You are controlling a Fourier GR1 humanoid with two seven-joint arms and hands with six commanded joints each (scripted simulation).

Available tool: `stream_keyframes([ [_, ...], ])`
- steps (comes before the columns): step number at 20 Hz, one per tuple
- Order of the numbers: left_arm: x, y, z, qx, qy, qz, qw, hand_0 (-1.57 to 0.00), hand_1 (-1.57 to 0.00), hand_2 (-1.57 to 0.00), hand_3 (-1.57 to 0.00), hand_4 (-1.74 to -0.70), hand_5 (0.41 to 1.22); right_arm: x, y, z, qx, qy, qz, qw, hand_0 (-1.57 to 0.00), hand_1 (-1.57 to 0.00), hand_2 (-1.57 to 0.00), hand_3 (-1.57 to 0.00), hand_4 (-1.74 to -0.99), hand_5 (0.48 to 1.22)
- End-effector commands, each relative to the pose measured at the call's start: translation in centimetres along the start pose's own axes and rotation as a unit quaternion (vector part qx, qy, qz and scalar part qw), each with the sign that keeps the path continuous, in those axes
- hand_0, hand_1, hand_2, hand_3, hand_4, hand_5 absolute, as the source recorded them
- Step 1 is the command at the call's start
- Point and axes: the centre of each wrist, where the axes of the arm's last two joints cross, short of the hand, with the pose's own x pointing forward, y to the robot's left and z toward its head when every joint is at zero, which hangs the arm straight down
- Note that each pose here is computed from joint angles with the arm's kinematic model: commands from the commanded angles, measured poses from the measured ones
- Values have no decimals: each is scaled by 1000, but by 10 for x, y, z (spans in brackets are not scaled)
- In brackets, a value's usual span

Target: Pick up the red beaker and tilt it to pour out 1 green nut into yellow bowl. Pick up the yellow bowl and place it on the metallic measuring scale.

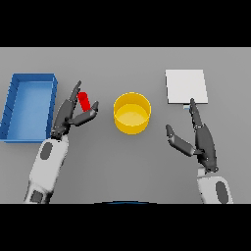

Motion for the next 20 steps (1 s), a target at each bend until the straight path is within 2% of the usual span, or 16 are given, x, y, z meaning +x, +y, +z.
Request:
stream_keyframes([
  [1,1,0,-2,3,-5,-1,1000,1,1,1,1,-1290,684,2,-1,-1,1,-2,-5,1000,1,1,1,1,-1269,643],
  [7,2,-5,-19,-5,-5,14,1000,1,1,1,1,-1320,692,2,1,0,-5,5,-4,1000,1,1,1,1,-1264,640],
  [8,-1,-5,-19,-4,-9,17,1000,1,1,1,1,-1329,695,2,-4,0,-9,2,-1,1000,1,1,1,1,-1264,640],
  [10,-4,-9,-20,0,-12,29,1000,1,1,0,1,-1348,704,3,-2,3,-7,-1,-3,1000,1,1,1,1,-1261,641],
  [11,-4,-11,-23,4,-13,39,999,1,-26,-67,-31,-1378,724,3,-1,0,-5,4,-3,1000,1,1,1,1,-1259,642],
  [12,-1,-12,-26,11,-15,47,999,-119,-146,-182,-124,-1410,750,4,-4,0,-8,4,1,1000,1,1,1,1,-1260,642],
  [13,-1,-13,-27,18,-11,58,998,-285,-328,-364,-292,-1449,783,2,-3,3,-8,2,2,1000,1,1,1,1,-1258,644],
  [14,0,-12,-28,25,-4,59,998,-441,-481,-523,-547,-1448,871,1,-2,2,-8,5,3,1000,1,1,1,1,-1257,645],
  [15,0,-14,-29,27,0,48,998,-662,-699,-733,-724,-1500,941,-2,-1,5,-7,7,2,1000,1,1,1,1,-1255,644],
  [17,1,-19,-32,18,-2,29,999,-989,-1013,-1034,-926,-1575,1042,-1,-1,3,-10,6,1,1000,1,1,1,1,-1254,645],
  [18,3,-19,-34,12,-2,24,1000,-1106,-1125,-1142,-974,-1603,1078,-1,-1,2,-10,8,-1,1000,1,1,1,1,-1252,644],
  [20,2,-19,-32,4,-4,16,1000,-1273,-1285,-1296,-1189,-1544,1129,-2,-3,3,-10,8,-4,1000,1,1,1,1,-1254,644],
])
